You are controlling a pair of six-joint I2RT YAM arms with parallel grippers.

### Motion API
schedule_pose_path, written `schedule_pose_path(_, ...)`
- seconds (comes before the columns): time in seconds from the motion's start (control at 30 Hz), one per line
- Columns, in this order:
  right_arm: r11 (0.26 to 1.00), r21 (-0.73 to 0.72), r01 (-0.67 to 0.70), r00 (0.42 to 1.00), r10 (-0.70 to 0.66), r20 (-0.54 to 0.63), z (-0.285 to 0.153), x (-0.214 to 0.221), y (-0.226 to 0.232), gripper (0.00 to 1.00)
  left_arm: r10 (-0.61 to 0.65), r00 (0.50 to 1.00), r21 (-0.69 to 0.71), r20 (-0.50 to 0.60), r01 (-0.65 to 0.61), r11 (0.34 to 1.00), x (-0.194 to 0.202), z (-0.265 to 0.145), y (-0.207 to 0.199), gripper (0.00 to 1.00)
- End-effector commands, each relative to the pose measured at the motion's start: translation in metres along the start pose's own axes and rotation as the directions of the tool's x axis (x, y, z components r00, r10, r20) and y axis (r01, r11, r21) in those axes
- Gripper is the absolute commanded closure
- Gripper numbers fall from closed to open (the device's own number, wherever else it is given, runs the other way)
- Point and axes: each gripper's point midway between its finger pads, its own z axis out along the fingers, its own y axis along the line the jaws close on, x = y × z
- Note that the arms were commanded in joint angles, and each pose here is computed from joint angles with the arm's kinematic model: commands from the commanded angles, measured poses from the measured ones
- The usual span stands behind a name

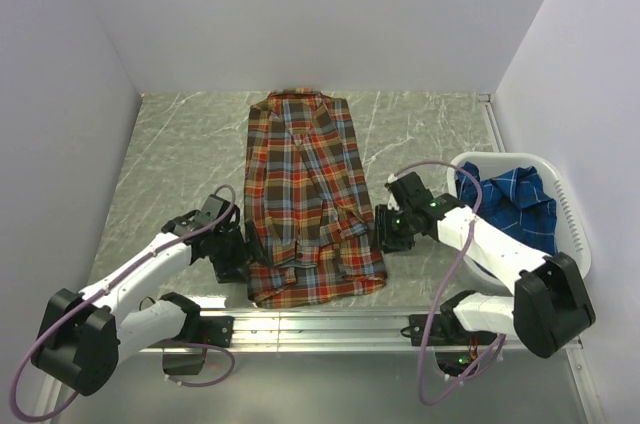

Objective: Fold and stack the long sleeve shirts
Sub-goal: Fold the shirt

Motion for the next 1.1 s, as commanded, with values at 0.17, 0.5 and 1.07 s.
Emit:
schedule_pose_path(0.17,0.997,-0.051,0.060,0.965,-0.044,0.260,-0.016,-0.085,0.036,0.55,0.031,0.989,0.039,0.142,-0.036,0.999,-0.035,-0.021,-0.030,0.17)
schedule_pose_path(0.5,0.991,0.005,0.135,0.956,-0.131,0.263,0.017,-0.112,0.045,0.52,0.043,0.970,0.099,0.238,-0.069,0.993,-0.076,-0.027,-0.074,0.18)
schedule_pose_path(1.07,0.967,0.108,0.230,0.938,-0.250,0.240,0.029,-0.099,0.058,0.89,0.005,0.974,0.139,0.228,-0.038,0.990,-0.096,0.000,-0.094,0.20)
